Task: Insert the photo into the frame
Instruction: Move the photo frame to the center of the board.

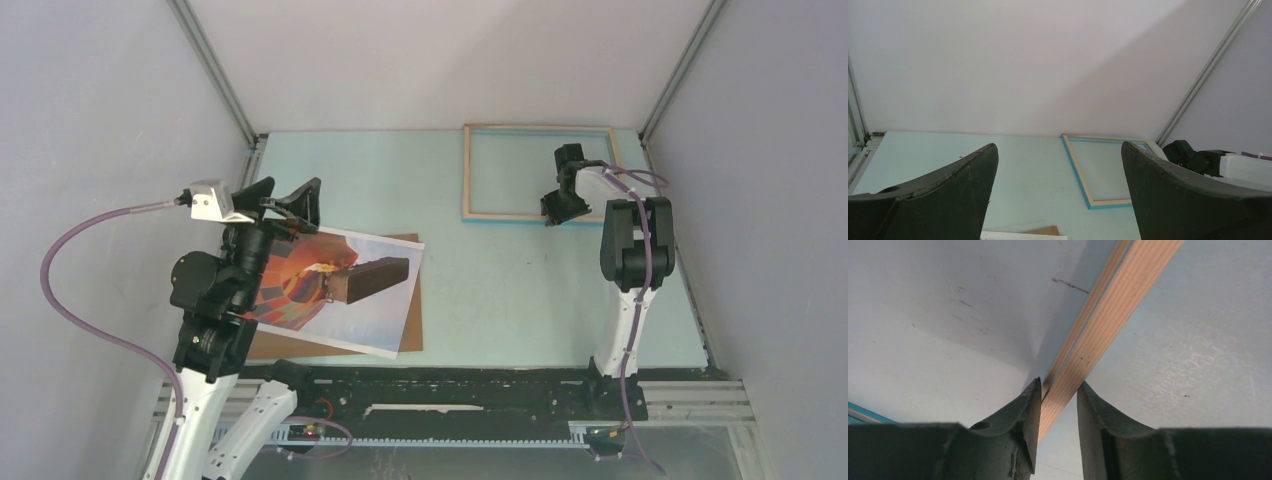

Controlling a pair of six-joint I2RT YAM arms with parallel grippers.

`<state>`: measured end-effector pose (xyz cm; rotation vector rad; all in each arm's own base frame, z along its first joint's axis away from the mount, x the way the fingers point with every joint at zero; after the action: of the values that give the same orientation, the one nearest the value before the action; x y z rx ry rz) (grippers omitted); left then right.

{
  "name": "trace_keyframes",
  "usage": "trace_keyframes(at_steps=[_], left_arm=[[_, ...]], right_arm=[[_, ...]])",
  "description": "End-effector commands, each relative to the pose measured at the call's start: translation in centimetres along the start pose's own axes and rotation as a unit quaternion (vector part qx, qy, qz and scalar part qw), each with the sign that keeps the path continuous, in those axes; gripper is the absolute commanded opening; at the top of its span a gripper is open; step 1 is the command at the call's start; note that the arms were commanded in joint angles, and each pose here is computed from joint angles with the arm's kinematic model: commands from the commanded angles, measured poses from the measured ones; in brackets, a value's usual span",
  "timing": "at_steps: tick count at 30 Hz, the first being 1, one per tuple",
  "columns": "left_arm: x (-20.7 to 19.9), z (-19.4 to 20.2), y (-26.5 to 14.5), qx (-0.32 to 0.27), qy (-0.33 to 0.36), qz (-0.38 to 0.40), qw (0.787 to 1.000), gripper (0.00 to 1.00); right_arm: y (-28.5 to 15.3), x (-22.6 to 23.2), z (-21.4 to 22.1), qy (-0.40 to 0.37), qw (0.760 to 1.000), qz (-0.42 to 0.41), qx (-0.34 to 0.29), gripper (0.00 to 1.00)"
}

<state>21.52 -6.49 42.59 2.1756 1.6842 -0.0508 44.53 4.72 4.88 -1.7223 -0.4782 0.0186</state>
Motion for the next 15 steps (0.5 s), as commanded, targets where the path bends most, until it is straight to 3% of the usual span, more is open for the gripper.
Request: trace_keyframes(at_steps=[1,10,15], left_arm=[[-0.2,-0.3,0.0,-0.005,-0.004,0.002,1.000,1.00],[-0.4,-0.4,-0.3,-0.010,-0.007,0.007,1.000,1.00],[-0.4,-0.7,-0.5,-0.016,-0.007,0.005,1.000,1.00]], right_arm=[[-0.5,-1.2,-0.5,0.023,0.999,0.033,-0.010,0.35],[-3.2,-5.8,-0.4,0.059,0.996,0.066,-0.023,0.02],[-6.0,-11.2,0.3,0.093,0.990,0.088,-0.052,0.00]])
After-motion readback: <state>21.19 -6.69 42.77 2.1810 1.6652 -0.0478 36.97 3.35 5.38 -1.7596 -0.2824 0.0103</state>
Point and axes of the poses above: each gripper's point midway between its finger pads, its own y axis out along the fingers, its own x axis along the line the jaws close on, z = x × y, the point moved 3 cm from there along -y, back along the fingers, and after that the axes turned 1 degree about y, right-handed, at the moved point
